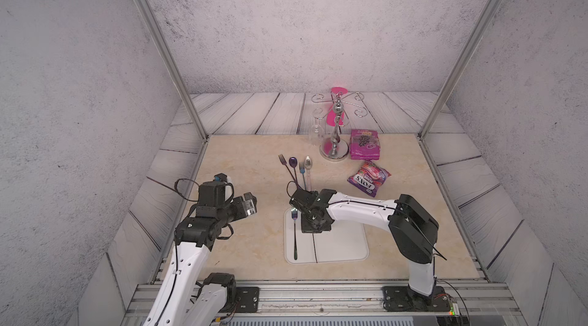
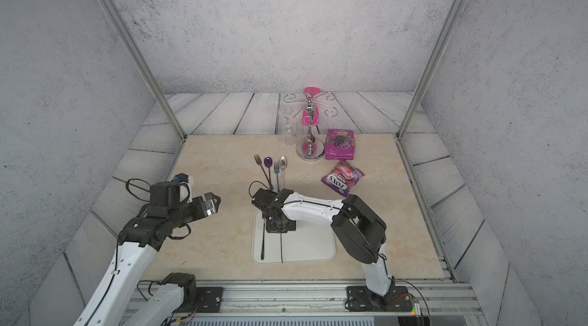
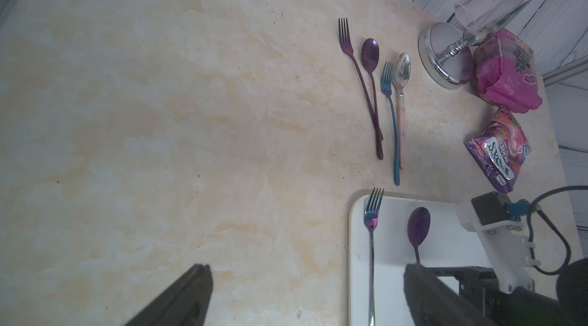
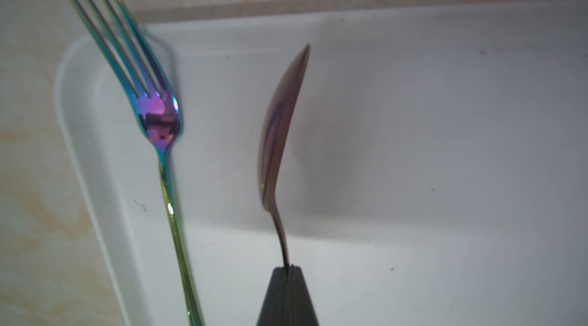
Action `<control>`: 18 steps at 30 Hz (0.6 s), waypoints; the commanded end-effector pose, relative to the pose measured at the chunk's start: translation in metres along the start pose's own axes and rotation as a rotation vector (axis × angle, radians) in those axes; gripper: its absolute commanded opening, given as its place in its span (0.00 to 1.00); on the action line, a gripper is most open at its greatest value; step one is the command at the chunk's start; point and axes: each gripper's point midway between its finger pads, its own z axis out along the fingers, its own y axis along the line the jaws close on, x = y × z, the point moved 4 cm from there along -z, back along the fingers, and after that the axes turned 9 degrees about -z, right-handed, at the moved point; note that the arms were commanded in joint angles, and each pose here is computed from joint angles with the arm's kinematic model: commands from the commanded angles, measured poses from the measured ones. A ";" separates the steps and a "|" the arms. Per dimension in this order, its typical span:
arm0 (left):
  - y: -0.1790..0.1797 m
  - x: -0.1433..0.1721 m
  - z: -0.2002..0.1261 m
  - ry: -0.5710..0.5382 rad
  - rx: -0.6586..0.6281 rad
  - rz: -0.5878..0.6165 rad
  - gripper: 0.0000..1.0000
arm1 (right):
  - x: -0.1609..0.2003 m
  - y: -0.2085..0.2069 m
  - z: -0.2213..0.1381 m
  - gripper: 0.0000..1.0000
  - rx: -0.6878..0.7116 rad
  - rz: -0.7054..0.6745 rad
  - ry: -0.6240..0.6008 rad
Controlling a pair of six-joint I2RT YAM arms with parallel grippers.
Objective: Set the spoon and fork side by side
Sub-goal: Place the spoon on the tray.
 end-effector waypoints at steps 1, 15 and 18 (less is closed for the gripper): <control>-0.004 -0.001 0.001 -0.008 0.024 0.008 1.00 | 0.001 -0.011 0.002 0.00 0.134 -0.027 -0.003; -0.004 0.000 -0.001 -0.009 0.027 0.009 1.00 | 0.000 0.002 0.016 0.05 0.248 -0.062 0.041; -0.004 0.000 -0.001 -0.009 0.027 0.009 0.99 | 0.001 0.005 0.016 0.21 0.248 -0.071 0.059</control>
